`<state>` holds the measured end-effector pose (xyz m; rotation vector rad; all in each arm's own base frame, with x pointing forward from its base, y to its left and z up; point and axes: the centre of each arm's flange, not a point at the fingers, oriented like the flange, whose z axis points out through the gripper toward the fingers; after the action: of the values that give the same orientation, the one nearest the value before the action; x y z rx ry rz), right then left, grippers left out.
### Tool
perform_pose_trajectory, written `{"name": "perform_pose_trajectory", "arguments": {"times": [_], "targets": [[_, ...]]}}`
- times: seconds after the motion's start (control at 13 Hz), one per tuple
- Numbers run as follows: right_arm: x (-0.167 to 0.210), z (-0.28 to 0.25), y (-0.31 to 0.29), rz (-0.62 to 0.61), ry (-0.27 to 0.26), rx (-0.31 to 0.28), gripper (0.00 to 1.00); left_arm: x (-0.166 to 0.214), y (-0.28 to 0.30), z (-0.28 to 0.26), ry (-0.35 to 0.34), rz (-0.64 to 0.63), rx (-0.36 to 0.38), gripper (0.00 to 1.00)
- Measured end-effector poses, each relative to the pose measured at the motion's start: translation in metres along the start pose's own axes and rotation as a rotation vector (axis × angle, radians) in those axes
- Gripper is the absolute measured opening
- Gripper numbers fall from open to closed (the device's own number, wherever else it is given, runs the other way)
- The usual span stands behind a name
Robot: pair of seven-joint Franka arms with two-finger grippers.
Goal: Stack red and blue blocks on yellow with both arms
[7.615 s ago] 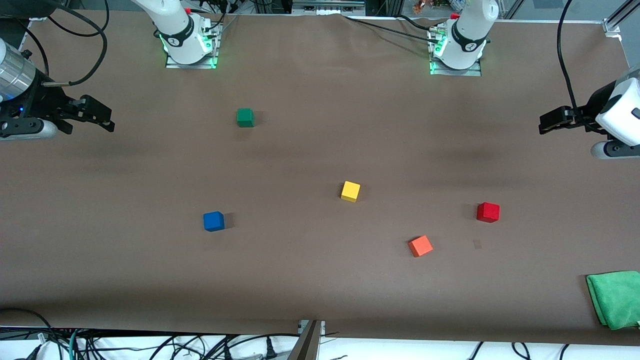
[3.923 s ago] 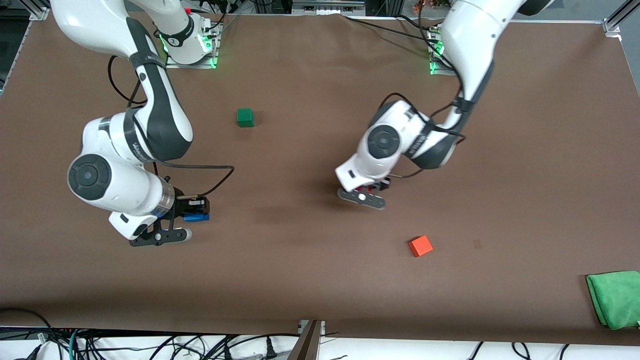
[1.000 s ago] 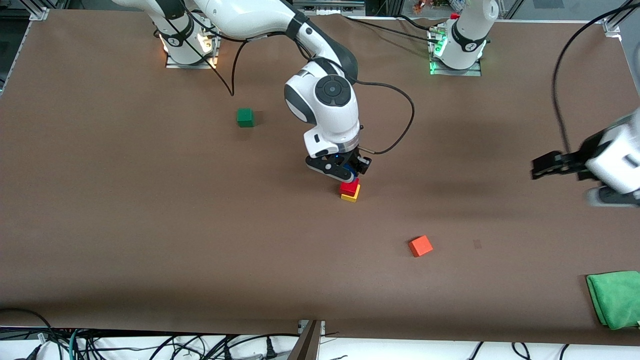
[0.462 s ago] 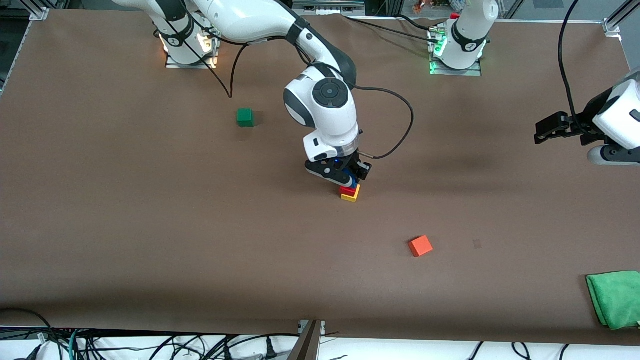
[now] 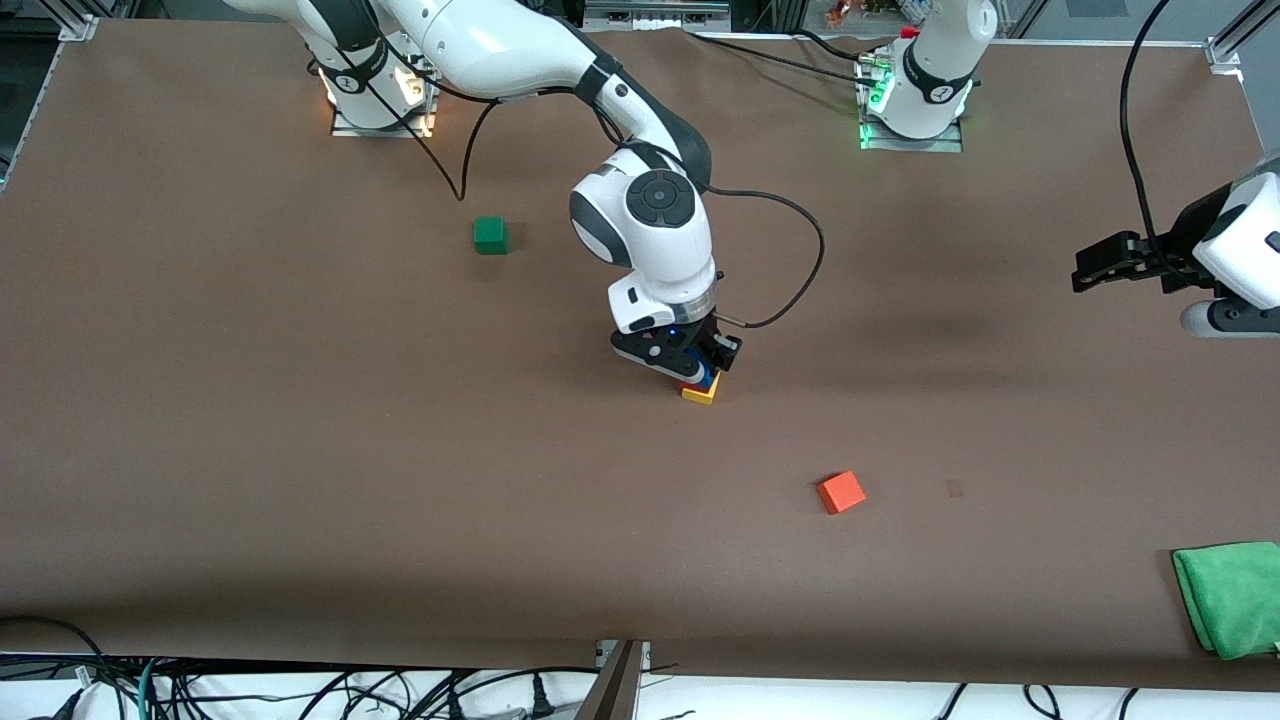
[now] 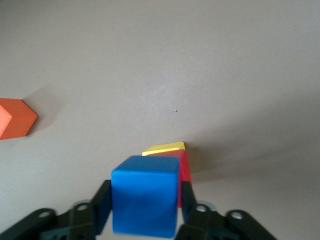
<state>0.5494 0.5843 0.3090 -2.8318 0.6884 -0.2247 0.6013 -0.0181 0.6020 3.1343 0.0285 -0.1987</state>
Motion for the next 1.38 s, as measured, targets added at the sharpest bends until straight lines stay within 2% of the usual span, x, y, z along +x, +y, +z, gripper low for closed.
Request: {"name": "perform_pose_trajectory", "arguments": {"times": [0.15, 0.23, 0.46, 0.54, 0.69, 0.85, 1.0, 1.15, 1.38], "targets": [[0.001, -0.003, -0.001, 0.001, 0.002, 0.002, 0.93, 0.000, 0.000, 0.000, 0.001, 0.001, 0.000, 1.00], [0.002, -0.004, -0.001, 0.002, 0.001, -0.005, 0.99, 0.000, 0.000, 0.000, 0.000, 0.001, 0.000, 1.00], [0.025, -0.027, 0.003, 0.010, 0.009, -0.052, 1.00, 0.000, 0.000, 0.001, -0.001, 0.000, 0.000, 1.00], [0.046, -0.050, 0.007, -0.011, 0.015, -0.063, 1.00, 0.000, 0.000, 0.001, -0.001, 0.000, 0.000, 1.00], [0.109, -0.110, 0.031, -0.051, 0.019, -0.097, 1.00, 0.000, 0.000, 0.001, -0.001, 0.000, 0.000, 1.00], [0.188, -0.168, 0.080, -0.091, -0.039, -0.119, 1.00, 0.000, 0.000, 0.001, -0.001, 0.000, 0.000, 1.00], [0.245, -0.208, 0.135, -0.136, -0.093, -0.108, 1.00, 0.000, 0.000, 0.001, -0.001, 0.000, 0.000, 1.00], [0.275, -0.245, 0.188, -0.191, -0.119, -0.112, 1.00, 0.000, 0.000, 0.001, 0.000, 0.001, 0.000, 1.00], [0.282, -0.304, 0.281, -0.294, -0.157, -0.122, 1.00, 0.000, 0.001, 0.001, 0.000, 0.001, 0.000, 1.00]]}}
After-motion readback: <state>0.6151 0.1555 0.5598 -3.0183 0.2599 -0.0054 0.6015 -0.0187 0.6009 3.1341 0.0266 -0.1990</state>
